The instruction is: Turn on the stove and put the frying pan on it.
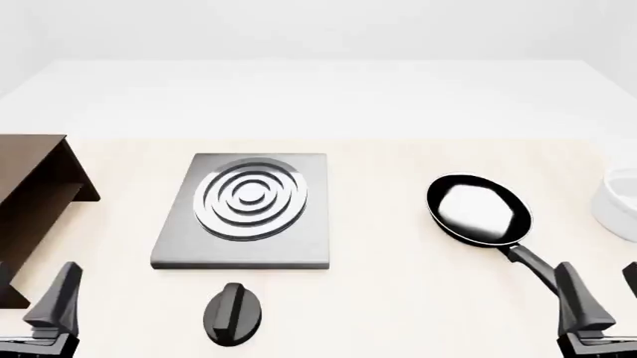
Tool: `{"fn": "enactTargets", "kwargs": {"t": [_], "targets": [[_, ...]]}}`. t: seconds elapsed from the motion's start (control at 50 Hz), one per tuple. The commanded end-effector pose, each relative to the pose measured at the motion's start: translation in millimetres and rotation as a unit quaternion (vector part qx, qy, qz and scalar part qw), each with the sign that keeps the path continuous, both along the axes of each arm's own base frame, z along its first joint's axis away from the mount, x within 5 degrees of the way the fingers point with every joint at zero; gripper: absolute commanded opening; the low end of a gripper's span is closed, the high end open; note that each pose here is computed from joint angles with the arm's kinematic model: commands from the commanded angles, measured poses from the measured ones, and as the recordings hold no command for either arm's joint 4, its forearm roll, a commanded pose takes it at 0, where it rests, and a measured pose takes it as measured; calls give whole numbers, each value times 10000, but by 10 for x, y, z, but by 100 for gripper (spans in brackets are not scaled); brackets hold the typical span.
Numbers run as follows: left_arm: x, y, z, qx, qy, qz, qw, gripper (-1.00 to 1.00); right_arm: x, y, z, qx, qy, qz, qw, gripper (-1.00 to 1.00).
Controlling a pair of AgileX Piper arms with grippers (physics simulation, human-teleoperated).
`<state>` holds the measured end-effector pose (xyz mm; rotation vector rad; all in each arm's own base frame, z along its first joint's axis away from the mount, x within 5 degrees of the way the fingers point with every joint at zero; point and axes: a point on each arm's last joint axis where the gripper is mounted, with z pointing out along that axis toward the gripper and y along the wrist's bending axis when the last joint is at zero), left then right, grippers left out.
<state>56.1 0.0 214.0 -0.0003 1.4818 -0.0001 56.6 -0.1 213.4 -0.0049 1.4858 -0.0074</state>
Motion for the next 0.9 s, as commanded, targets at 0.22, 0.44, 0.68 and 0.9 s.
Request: {"fn": "enactTargets", "kwargs": {"t": [0.22, 0.44, 0.68, 0.9], "targets": [[-47, 13, 216, 171, -55, 145, 9997, 100, 45, 0, 4, -164, 61, -12, 9998, 100], [-150, -3, 882, 649, 562, -11, 9963, 100, 71, -5, -5, -213, 158, -53, 9996, 100], [384, -70, 588, 557, 2149, -422, 9741, 100, 110, -16, -8, -287, 247, -136, 9992, 100], [653, -197, 155, 412, 3051, -801, 9480, 100, 99, -21, -18, -327, 285, -174, 9989, 100]]}}
